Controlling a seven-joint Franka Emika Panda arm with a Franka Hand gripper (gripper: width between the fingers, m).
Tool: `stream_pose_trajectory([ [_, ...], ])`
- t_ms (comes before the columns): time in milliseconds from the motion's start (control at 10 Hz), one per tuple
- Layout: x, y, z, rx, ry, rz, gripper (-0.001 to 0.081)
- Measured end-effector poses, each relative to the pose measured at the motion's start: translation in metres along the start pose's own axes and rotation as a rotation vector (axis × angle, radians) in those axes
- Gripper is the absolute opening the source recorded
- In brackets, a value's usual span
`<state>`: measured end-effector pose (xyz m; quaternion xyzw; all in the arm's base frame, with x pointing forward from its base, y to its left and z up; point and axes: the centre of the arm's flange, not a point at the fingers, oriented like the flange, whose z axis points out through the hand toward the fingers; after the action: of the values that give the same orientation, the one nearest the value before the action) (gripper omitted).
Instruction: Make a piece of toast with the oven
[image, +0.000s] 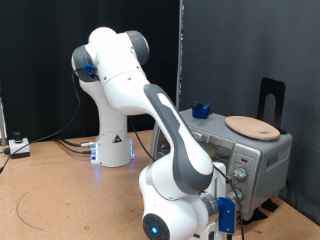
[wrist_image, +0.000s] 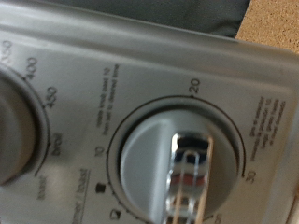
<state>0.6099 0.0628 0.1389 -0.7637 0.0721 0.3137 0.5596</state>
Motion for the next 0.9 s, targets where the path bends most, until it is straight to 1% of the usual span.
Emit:
stream_pose_trajectory([
  [200, 0.0021, 0.0011, 0.0067, -0.002, 0.010, 0.004, 0.0808],
  [300, 0.0025, 0.0014, 0.0087, -0.001, 0.012, 0.005, 0.0779],
  [400, 0.0027, 0.0012, 0.0099, -0.001, 0.013, 0.005, 0.0779],
  [500, 0.0027, 0.0011, 0.0104, -0.001, 0.013, 0.005, 0.0598],
  [600, 0.0028, 0.0013, 0.0105, -0.001, 0.013, 0.005, 0.0598],
  [700, 0.0029, 0.0014, 0.0105, -0.001, 0.014, 0.005, 0.0416],
  [800, 0.0030, 0.0014, 0.0103, -0.001, 0.015, 0.005, 0.0269],
  [900, 0.0024, 0.0003, 0.0099, 0.004, 0.014, 0.004, 0.0269],
])
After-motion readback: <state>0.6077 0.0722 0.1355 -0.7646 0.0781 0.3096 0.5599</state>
